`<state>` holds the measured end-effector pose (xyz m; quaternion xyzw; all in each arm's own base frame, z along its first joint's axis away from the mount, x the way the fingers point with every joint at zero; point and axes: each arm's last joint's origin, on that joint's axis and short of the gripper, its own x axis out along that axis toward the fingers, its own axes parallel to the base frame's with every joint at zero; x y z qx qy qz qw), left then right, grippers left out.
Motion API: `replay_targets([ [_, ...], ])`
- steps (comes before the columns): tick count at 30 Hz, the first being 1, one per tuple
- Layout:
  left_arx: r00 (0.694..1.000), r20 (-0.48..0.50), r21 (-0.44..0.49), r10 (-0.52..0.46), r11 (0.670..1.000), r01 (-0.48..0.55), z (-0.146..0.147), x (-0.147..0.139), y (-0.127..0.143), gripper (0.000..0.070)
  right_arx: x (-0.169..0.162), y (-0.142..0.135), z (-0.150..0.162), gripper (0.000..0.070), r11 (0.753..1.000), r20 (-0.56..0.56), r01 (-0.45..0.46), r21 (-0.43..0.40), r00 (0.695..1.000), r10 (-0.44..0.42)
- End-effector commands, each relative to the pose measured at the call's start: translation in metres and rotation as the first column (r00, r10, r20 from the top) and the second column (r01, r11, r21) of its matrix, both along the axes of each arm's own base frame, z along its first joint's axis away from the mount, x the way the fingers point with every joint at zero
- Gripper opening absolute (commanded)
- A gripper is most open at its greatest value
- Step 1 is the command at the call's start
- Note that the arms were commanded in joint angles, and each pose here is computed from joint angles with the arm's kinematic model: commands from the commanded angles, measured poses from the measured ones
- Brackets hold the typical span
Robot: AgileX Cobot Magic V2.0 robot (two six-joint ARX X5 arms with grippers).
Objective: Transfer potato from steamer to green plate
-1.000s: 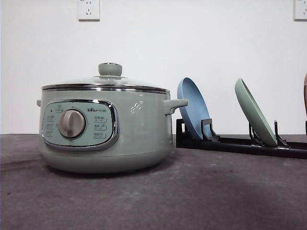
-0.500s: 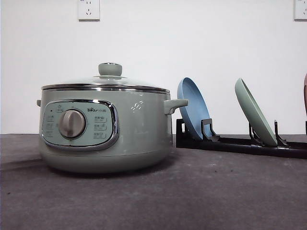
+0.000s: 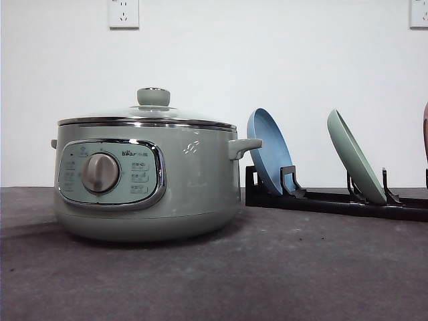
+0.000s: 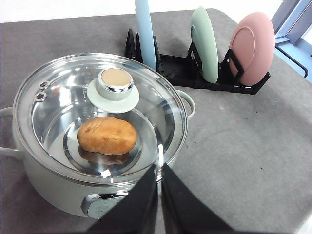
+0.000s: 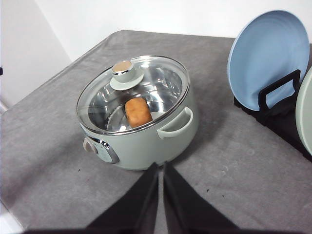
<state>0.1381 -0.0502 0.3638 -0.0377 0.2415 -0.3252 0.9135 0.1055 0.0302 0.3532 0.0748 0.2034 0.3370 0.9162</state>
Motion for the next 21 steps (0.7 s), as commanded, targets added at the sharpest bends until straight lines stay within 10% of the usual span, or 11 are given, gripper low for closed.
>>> replay_targets([
  [1,0.999,0.038,-0.002,-0.018,1.0,0.018,0.0078,-0.0001,-0.0009,0.0082,-0.0003,0.0004,0.0037,0.0007,1.0,0.018,-0.011,-0.008,1.0,0.011],
  [4,0.999,0.035,-0.001,-0.018,1.0,0.018,0.0075,-0.0002,-0.0009,0.0272,-0.0004,0.0004,0.0033,0.004,1.0,0.014,-0.011,-0.009,1.0,0.011],
  [8,0.999,0.031,0.0,-0.018,1.0,0.018,0.0072,-0.0004,-0.0008,0.0685,-0.0001,0.0002,0.0034,0.0436,1.0,0.016,0.001,-0.013,1.0,-0.001],
  [11,0.999,0.034,-0.001,-0.018,1.0,0.018,0.0075,-0.0002,-0.0009,0.07,-0.0001,0.0002,0.0034,0.0647,1.0,0.016,0.001,-0.013,1.0,-0.001],
  [21,0.999,0.043,-0.004,-0.018,1.0,0.018,0.0083,0.0001,-0.001,0.07,0.0003,0.0003,0.0036,0.0655,1.0,-0.007,0.01,0.015,1.0,-0.01],
])
